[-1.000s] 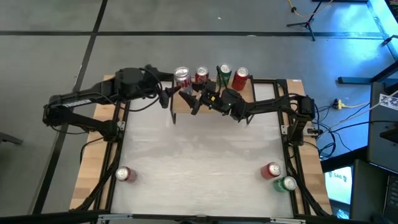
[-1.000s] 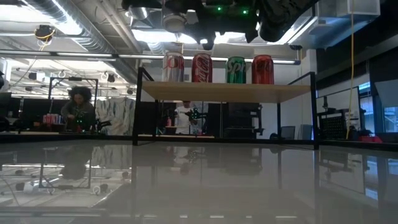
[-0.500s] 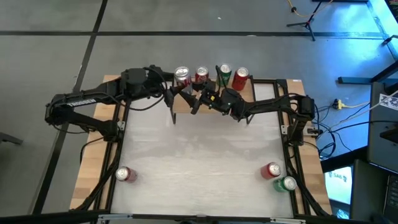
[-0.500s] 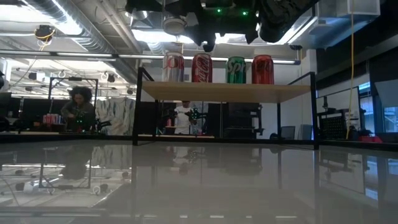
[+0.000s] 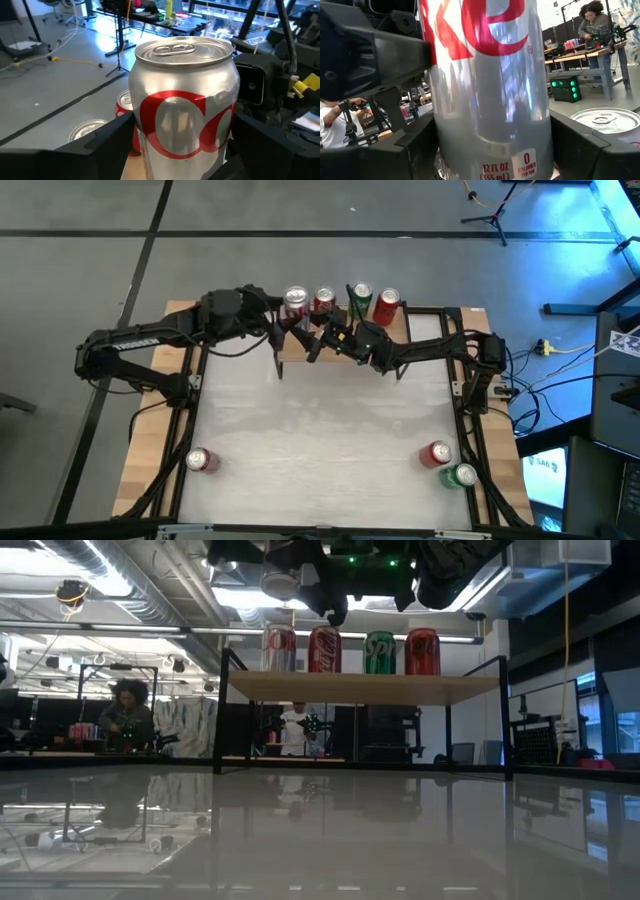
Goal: Place canned beverage on shelf
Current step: Put the red-silver soda can aligned with the other red-silver soda can on the shelf
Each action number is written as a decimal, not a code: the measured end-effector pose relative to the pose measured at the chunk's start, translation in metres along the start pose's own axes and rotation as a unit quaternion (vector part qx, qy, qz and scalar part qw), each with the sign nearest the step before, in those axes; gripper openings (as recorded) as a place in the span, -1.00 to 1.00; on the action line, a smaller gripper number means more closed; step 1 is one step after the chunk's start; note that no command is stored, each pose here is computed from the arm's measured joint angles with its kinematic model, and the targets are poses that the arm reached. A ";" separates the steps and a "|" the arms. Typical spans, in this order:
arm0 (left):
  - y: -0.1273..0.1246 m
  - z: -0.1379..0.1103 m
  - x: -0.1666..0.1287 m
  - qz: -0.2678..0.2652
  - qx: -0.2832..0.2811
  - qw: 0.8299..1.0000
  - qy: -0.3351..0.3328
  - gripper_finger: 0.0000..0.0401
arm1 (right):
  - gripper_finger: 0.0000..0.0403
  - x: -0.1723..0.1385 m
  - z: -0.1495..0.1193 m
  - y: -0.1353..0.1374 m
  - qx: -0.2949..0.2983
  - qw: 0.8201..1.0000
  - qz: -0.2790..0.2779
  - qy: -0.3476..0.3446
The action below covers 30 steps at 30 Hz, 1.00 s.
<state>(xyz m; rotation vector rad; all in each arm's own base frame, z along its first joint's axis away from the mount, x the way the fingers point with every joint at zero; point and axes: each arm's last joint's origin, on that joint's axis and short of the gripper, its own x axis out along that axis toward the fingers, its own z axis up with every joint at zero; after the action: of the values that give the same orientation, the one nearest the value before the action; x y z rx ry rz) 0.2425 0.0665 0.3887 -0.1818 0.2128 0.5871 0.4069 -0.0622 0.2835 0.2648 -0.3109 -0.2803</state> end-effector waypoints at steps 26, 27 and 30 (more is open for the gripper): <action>-0.001 -0.002 0.003 -0.008 0.043 0.999 0.006 0.53 | 0.51 0.000 -0.002 0.001 -0.004 1.000 0.014 0.012; -0.001 -0.002 0.003 -0.008 0.043 0.999 0.006 0.53 | 0.51 0.000 -0.002 0.001 -0.004 1.000 0.014 0.012; -0.002 -0.002 0.003 -0.013 0.043 0.999 0.007 0.56 | 0.51 0.000 -0.002 0.001 -0.004 1.000 0.015 0.012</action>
<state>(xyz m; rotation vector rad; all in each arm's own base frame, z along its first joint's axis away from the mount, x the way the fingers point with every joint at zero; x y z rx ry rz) 0.2457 0.0664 0.3862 -0.1049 0.2487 0.5508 0.4075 -0.0611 0.2821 0.2544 -0.2904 -0.2489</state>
